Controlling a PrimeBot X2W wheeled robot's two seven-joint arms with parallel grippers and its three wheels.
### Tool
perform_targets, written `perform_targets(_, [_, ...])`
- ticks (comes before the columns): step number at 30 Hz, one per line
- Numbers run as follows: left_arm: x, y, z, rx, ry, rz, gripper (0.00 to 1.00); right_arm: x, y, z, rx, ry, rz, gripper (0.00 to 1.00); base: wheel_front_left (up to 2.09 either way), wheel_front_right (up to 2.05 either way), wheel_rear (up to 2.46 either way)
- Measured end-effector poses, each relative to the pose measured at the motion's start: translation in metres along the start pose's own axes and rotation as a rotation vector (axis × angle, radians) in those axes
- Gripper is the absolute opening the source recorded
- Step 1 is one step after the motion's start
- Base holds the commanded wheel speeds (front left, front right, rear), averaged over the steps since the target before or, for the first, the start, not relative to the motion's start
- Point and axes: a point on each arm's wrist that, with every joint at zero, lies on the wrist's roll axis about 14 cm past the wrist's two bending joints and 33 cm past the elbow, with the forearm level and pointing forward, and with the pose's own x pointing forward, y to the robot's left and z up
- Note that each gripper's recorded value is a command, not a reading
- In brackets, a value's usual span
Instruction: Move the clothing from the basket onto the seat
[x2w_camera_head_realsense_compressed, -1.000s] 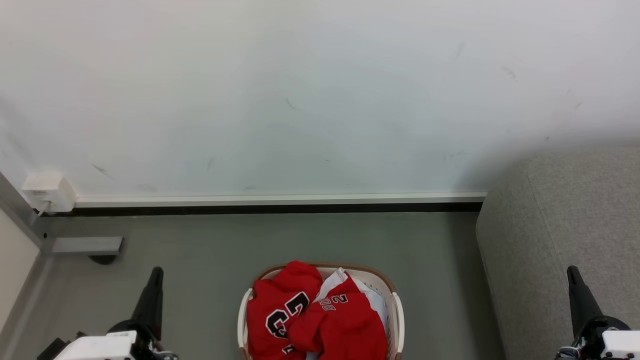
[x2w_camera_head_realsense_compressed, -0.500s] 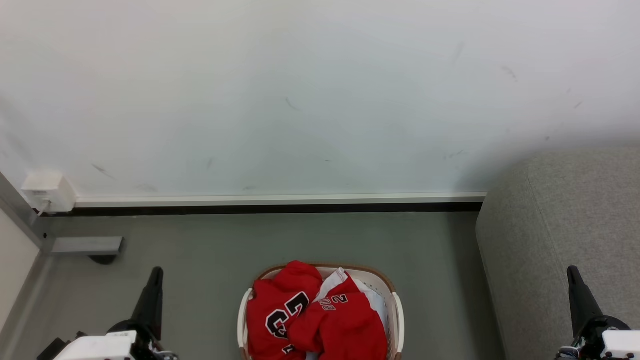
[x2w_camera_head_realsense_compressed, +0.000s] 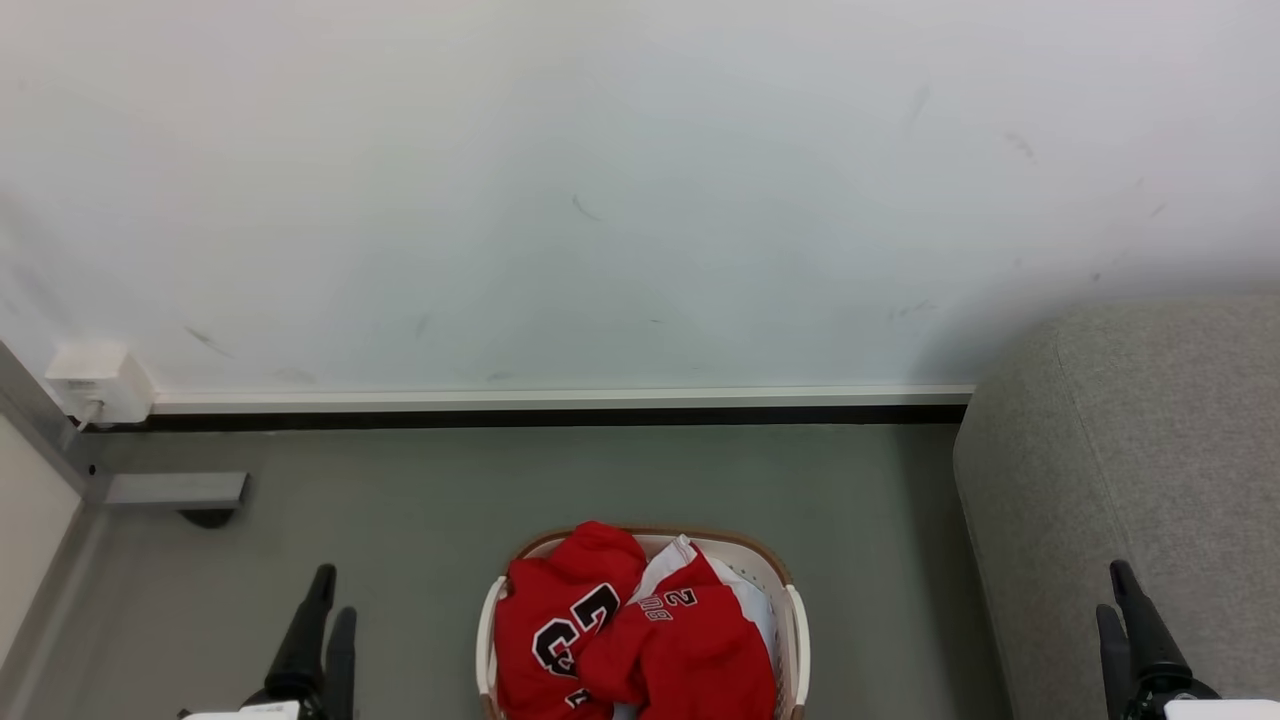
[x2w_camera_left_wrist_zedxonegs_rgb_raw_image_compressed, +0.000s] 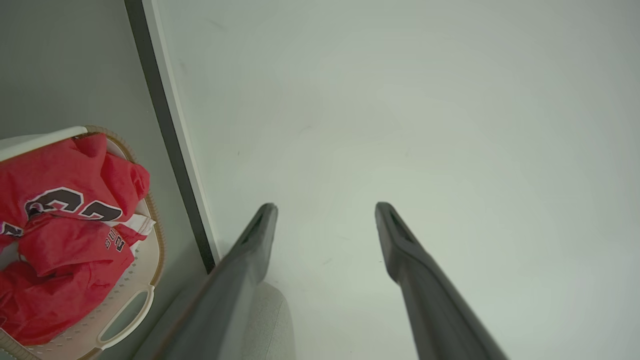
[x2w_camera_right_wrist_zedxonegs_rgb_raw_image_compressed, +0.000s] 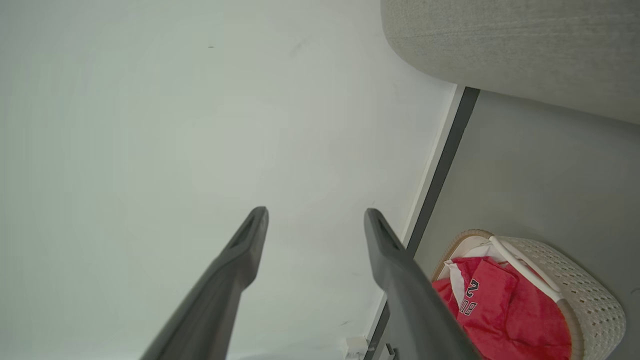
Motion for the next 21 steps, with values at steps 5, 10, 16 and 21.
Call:
perform_targets(5, [0.000,0.001,0.002,0.023,-0.018,0.005,1.00,0.001,0.000,-0.003,-0.057,-0.001,-0.002,1.00,0.00,0.00,0.00])
perform_targets(10, [-0.001,0.005,0.004,0.077,-0.032,0.018,1.00,0.002,0.003,-0.007,-0.139,0.006,0.006,1.00,0.00,0.00,0.00])
perform_targets(16, [-0.002,0.007,0.007,0.154,-0.047,0.030,1.00,0.003,0.009,-0.013,-0.256,0.014,0.025,1.00,0.00,0.00,0.00])
perform_targets(21, [-0.002,0.006,0.010,0.226,-0.064,0.037,1.00,0.004,0.013,-0.018,-0.355,0.022,0.041,1.00,0.00,0.00,0.00])
